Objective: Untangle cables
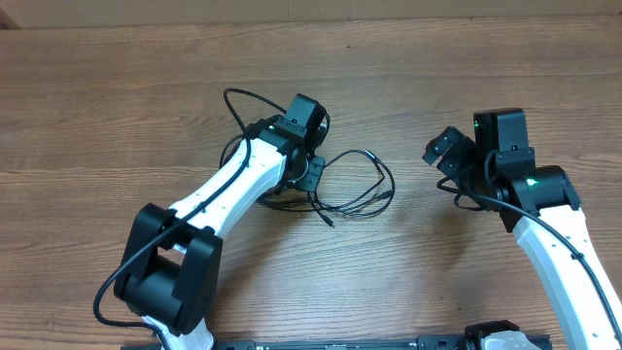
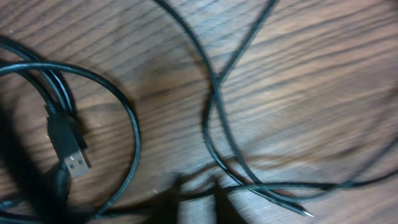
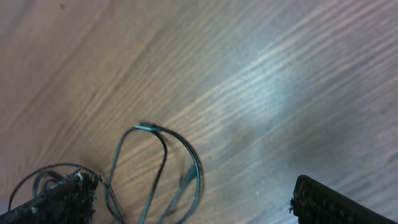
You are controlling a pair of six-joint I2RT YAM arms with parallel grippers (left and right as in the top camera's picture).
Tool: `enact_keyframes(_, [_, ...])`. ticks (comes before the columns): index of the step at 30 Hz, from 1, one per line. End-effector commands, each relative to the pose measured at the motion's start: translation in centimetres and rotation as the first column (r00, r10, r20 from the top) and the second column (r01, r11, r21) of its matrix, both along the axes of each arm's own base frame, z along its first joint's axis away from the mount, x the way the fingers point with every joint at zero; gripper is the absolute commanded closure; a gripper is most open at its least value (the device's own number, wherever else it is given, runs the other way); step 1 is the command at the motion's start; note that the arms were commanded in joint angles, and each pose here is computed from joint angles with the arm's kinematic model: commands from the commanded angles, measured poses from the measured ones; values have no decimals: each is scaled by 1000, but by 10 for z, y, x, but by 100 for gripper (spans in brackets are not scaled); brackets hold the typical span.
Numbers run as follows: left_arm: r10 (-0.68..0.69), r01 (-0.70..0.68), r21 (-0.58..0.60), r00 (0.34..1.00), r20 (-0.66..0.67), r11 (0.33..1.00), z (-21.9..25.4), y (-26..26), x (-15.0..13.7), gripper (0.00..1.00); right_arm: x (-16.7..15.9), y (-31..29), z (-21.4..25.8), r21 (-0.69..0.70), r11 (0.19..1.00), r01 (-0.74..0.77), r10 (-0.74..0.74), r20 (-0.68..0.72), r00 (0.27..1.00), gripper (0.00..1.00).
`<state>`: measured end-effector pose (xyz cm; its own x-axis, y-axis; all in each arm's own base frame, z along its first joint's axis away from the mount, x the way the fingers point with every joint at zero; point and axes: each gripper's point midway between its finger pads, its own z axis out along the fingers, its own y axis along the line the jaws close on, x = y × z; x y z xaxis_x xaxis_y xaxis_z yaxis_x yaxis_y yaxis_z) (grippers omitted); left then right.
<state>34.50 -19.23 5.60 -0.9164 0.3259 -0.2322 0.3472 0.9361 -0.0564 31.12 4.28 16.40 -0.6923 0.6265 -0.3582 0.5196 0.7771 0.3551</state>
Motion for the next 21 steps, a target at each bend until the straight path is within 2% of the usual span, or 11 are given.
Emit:
enact_keyframes(1, [25,-25,8,997,79,1000,27,5,20,96,-1,10,9,56,998,-38,37,8,999,0])
enact_keyframes(5, [70,-59,-74,984,161,995,89,-4,37,96,-6,40,14,207,970,-128,129,7,992,0])
enact_keyframes(9, [75,15,-302,956,284,953,194,-36,46,96,-6,73,30,365,900,-239,230,68,971,0])
enact_keyframes(14, [59,185,-501,900,432,846,307,-61,34,96,-6,86,37,438,862,-254,244,82,966,0])
enact_keyframes(16, [84,206,-533,879,469,821,336,-61,30,96,-4,86,36,438,863,-253,242,81,967,0])
enact_keyframes(18, [136,242,-582,837,530,776,387,-57,19,96,4,87,34,433,863,-262,241,102,965,0])
enact_keyframes(21, [123,340,-614,800,587,713,427,-61,2,96,9,88,30,433,862,-264,243,104,964,0])
